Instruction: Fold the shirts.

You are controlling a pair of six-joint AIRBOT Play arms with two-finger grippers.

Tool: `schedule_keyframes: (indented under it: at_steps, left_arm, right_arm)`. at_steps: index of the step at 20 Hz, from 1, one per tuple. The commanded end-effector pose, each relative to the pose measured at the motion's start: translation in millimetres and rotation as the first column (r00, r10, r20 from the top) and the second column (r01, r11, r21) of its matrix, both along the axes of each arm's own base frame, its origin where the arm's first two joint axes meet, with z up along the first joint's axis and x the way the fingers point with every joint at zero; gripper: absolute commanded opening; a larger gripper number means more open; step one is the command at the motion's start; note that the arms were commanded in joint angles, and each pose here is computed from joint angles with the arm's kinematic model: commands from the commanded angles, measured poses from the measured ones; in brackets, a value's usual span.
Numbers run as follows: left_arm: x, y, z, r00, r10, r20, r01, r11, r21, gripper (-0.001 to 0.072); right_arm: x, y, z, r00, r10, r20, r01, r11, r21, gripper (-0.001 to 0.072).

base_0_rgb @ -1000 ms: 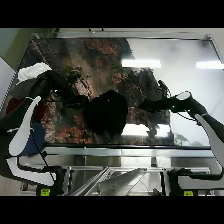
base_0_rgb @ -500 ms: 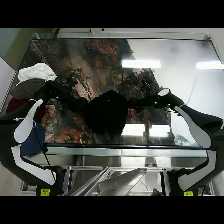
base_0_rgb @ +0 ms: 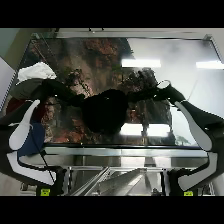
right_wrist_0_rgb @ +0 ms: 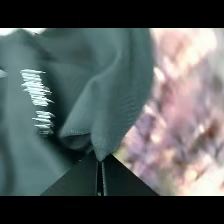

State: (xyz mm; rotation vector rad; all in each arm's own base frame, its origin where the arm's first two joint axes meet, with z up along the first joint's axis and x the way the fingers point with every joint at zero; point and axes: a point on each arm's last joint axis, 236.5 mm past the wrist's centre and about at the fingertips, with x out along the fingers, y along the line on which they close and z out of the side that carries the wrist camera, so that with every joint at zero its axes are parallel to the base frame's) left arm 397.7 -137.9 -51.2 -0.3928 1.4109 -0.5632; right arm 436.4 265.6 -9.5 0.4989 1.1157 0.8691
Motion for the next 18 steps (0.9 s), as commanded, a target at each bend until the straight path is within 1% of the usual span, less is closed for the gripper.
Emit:
schedule_keyframes:
  at_steps: [1, 3, 5, 7, 8, 10, 12, 13, 14, 15, 16, 17, 18]
  left_arm:
    - [1.9, 0.9, 87.1, 0.982, 0.024, 0.187, -0.016, 0.999, -0.044, 0.0014]
    - [-8.7, -16.2, 162.6, 0.938, 0.036, 0.345, 0.004, 0.993, -0.115, 0.0014]
    - [-32.4, -32.0, 246.9, 0.85, 0.002, 0.526, 0.071, 0.991, -0.118, 0.0014]
    - [-70.8, -45.0, 337.4, 0.712, -0.01, 0.702, 0.124, 0.986, -0.111, 0.0013]
    - [-95.5, -49.8, 378.3, 0.637, -0.008, 0.771, 0.148, 0.983, -0.112, 0.0014]
    - [-143.0, -52.7, 436.8, 0.512, 0.005, 0.859, 0.184, 0.976, -0.115, 0.0013]
    - [-171.4, -39.0, 466.0, 0.443, 0.037, 0.896, 0.13, 0.986, -0.105, 0.0013]
    - [-175.6, -27.8, 472.0, 0.417, 0.047, 0.908, 0.08, 0.993, -0.088, 0.0013]
    - [-171.7, -14.0, 471.0, 0.406, 0.054, 0.912, 0.014, 0.998, -0.066, 0.0013]
    - [-161.7, -2.0, 463.1, 0.418, 0.053, 0.907, -0.046, 0.998, -0.037, 0.0013]
    - [-145.3, 5.0, 447.8, 0.45, 0.042, 0.892, -0.085, 0.996, -0.004, 0.0013]
    - [-126.0, 4.5, 427.3, 0.501, 0.031, 0.865, -0.094, 0.995, 0.018, 0.0013]
    - [-103.4, 0.4, 403.2, 0.557, 0.027, 0.83, -0.092, 0.995, 0.029, 0.0013]
  right_arm:
    - [0.2, -24.3, 121.1, 0.973, 0.007, 0.23, -0.02, 0.998, 0.055, 0.0017]
    - [-23.9, -33.8, 208.1, 0.914, 0.004, 0.407, -0.036, 0.997, 0.07, 0.0017]
    - [-65.0, -39.6, 282.3, 0.818, 0.003, 0.575, -0.051, 0.996, 0.068, 0.0017]
    - [-115.3, -46.9, 342.8, 0.694, 0.003, 0.72, -0.054, 0.997, 0.047, 0.0018]
    - [-140.5, -53.6, 369.9, 0.613, -0.002, 0.79, -0.034, 0.999, 0.029, 0.0018]
    - [-181.5, -72.1, 413.2, 0.447, -0.027, 0.894, 0.051, 0.999, 0.005, 0.0017]
    - [-215.1, -94.0, 444.5, 0.29, -0.039, 0.956, 0.157, 0.988, -0.007, 0.0018]
    - [-224.3, -104.1, 451.3, 0.244, -0.036, 0.969, 0.207, 0.978, -0.015, 0.0017]
    - [-223.0, -113.9, 449.2, 0.238, -0.029, 0.971, 0.257, 0.966, -0.034, 0.0018]
    - [-210.8, -123.9, 437.9, 0.277, -0.028, 0.961, 0.308, 0.95, -0.061, 0.0018]
    - [-189.9, -132.6, 418.6, 0.342, -0.033, 0.939, 0.35, 0.932, -0.095, 0.0017]
    - [-164.9, -135.5, 389.3, 0.427, -0.022, 0.904, 0.36, 0.921, -0.148, 0.0017]
    - [-141.9, -130.4, 354.2, 0.523, -0.004, 0.852, 0.327, 0.924, -0.196, 0.0017]
